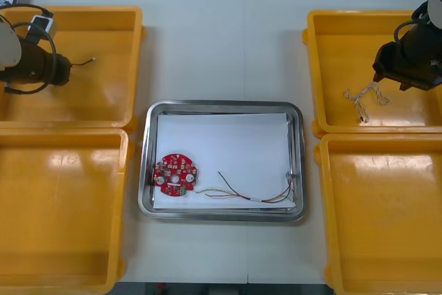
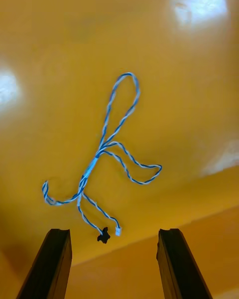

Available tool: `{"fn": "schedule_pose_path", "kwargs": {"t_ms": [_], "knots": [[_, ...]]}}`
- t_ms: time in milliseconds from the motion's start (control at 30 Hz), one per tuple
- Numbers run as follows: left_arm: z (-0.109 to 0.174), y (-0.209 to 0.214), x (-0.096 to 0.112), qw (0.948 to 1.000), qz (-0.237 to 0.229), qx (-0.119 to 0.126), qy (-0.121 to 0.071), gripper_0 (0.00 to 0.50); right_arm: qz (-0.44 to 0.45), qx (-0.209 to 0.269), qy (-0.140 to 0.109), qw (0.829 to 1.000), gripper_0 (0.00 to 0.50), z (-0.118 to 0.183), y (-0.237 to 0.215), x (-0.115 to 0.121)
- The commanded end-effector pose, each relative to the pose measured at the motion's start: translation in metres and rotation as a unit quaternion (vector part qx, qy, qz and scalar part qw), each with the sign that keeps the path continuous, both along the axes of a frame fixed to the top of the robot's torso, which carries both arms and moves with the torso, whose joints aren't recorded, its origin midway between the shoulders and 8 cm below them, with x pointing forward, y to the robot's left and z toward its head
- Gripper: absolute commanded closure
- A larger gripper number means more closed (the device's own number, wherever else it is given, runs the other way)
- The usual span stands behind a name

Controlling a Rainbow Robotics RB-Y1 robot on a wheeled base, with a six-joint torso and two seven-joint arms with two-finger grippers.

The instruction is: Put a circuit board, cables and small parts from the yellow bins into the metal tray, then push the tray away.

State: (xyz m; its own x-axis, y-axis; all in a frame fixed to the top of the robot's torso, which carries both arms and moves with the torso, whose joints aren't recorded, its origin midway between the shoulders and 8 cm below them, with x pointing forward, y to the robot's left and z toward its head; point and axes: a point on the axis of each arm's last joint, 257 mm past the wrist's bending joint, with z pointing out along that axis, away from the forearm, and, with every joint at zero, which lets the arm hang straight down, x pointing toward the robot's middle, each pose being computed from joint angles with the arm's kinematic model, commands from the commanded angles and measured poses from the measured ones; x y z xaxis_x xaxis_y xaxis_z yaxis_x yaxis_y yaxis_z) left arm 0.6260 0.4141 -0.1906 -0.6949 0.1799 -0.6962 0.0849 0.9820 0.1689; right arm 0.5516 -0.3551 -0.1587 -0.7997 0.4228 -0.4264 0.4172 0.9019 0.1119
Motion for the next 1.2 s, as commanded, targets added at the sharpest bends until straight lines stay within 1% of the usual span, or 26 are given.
{"fn": "schedule_pose_path", "kwargs": {"t_ms": [33,200,367,433,567,600,667,800,967,1200], "knots": [[0.016,-0.013,0.012,0.9997,0.009,-0.010,-0.020,0.500,-0.050,0.027,-0.031,0.998,0.000,0.032,0.006,0.023],[0.014,-0.011,0.011,0.9997,0.011,-0.010,-0.018,0.500,-0.100,0.043,-0.028,0.994,0.000,0.029,0.009,0.028],[0.015,-0.014,0.010,0.9996,0.011,-0.020,-0.017,0.500,-0.139,0.071,-0.029,0.987,0.000,0.022,0.016,0.030],[0.021,-0.015,0.009,0.9995,0.009,-0.024,-0.017,0.500,-0.152,0.085,-0.029,0.984,0.000,0.019,0.020,0.032],[0.035,-0.018,-0.001,0.9995,0.007,-0.030,-0.005,0.500,-0.179,0.124,-0.028,0.976,0.000,0.010,0.028,0.037],[0.040,-0.018,-0.003,0.9995,0.007,-0.031,-0.004,0.500,-0.183,0.127,-0.029,0.974,0.000,0.008,0.028,0.040],[0.046,-0.018,-0.008,0.9995,0.006,-0.031,0.000,0.500,-0.188,0.131,-0.026,0.973,0.000,0.003,0.027,0.041],[0.056,-0.020,-0.013,0.9996,0.002,-0.028,0.003,0.500,-0.197,0.138,-0.025,0.970,0.000,-0.004,0.027,0.043],[0.069,-0.021,-0.021,0.9994,-0.001,-0.033,0.007,0.500,-0.202,0.143,-0.021,0.969,0.000,-0.011,0.030,0.046],[0.089,-0.026,-0.031,0.9992,-0.006,-0.039,0.005,0.500,-0.201,0.145,-0.012,0.969,0.000,-0.022,0.035,0.045]]}}
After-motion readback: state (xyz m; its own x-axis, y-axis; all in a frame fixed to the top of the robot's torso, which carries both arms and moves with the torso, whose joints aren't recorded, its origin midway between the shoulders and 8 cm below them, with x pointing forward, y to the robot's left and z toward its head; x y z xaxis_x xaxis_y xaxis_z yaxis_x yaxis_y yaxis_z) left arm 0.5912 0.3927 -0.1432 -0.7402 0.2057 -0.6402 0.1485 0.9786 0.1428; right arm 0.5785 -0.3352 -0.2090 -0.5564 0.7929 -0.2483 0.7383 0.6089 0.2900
